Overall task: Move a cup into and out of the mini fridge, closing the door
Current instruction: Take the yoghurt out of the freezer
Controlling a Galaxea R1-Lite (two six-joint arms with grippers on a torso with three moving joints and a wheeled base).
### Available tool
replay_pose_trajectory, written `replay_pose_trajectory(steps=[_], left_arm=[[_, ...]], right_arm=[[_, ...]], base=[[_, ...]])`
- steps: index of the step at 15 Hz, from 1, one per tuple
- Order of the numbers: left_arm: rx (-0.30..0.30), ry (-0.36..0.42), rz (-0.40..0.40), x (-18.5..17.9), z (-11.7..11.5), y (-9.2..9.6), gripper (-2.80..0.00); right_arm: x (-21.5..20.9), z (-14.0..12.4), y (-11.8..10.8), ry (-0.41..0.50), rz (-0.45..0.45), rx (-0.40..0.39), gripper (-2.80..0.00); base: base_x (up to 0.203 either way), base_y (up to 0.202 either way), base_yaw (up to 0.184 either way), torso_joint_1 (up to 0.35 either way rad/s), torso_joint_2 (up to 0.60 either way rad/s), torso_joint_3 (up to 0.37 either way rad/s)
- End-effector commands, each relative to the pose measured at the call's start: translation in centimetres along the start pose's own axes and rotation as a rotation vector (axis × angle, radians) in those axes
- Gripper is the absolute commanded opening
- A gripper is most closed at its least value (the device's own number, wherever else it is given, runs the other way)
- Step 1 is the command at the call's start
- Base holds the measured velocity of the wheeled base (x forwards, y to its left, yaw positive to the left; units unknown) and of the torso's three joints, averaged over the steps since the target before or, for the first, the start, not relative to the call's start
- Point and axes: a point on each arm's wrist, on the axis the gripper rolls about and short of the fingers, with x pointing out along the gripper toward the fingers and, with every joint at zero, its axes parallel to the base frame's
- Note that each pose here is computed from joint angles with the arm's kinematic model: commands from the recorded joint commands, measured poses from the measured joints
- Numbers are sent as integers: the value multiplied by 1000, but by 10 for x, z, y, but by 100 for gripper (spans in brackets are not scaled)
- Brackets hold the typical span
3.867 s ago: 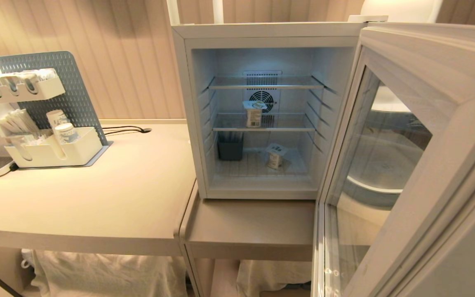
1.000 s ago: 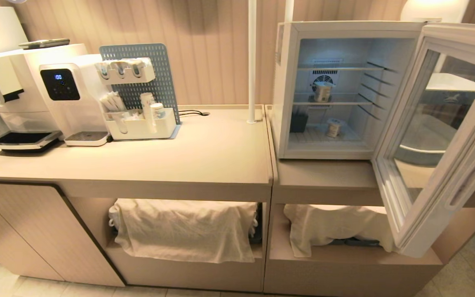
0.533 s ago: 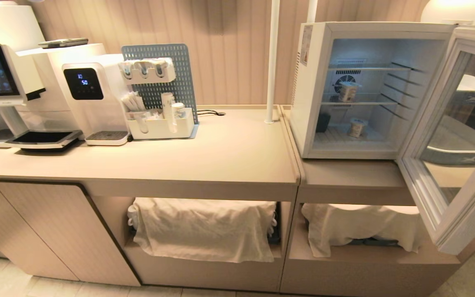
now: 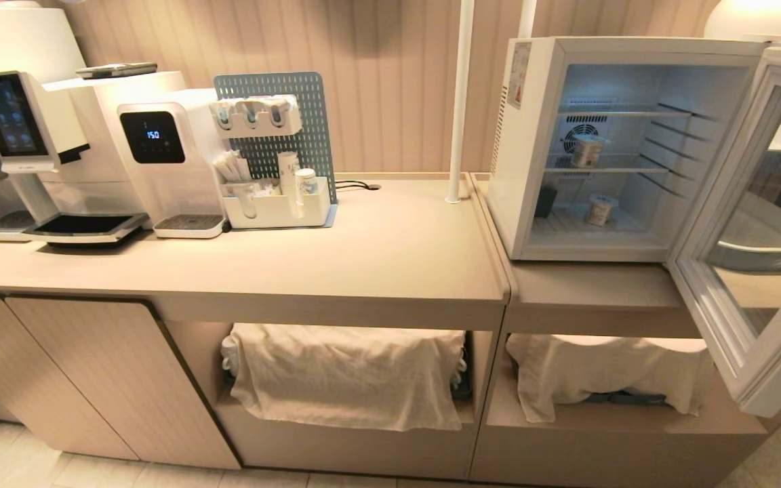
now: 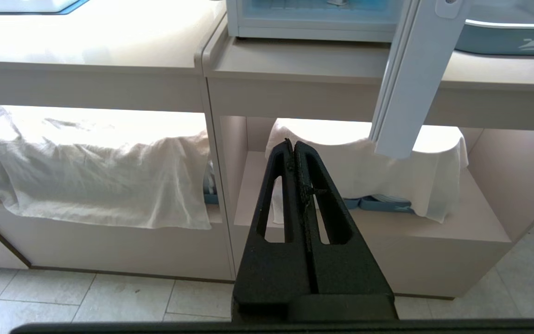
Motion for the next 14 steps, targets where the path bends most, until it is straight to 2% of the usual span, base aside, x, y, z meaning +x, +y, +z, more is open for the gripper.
replay_pose_trajectory(steps=[1, 3, 14], left_arm=[[0, -2, 0, 0, 0, 0, -280], [0, -2, 0, 0, 0, 0, -280], [-1, -2, 0, 0, 0, 0, -280]], right_arm=[[0, 0, 0, 2, 2, -1, -280], [0, 0, 0, 0, 0, -1, -280], [0, 0, 0, 1, 0, -1, -280]], base=[[0, 0, 0, 0, 0, 0], [120, 0, -2, 0, -4, 12], [194, 0, 0, 3, 4, 2]])
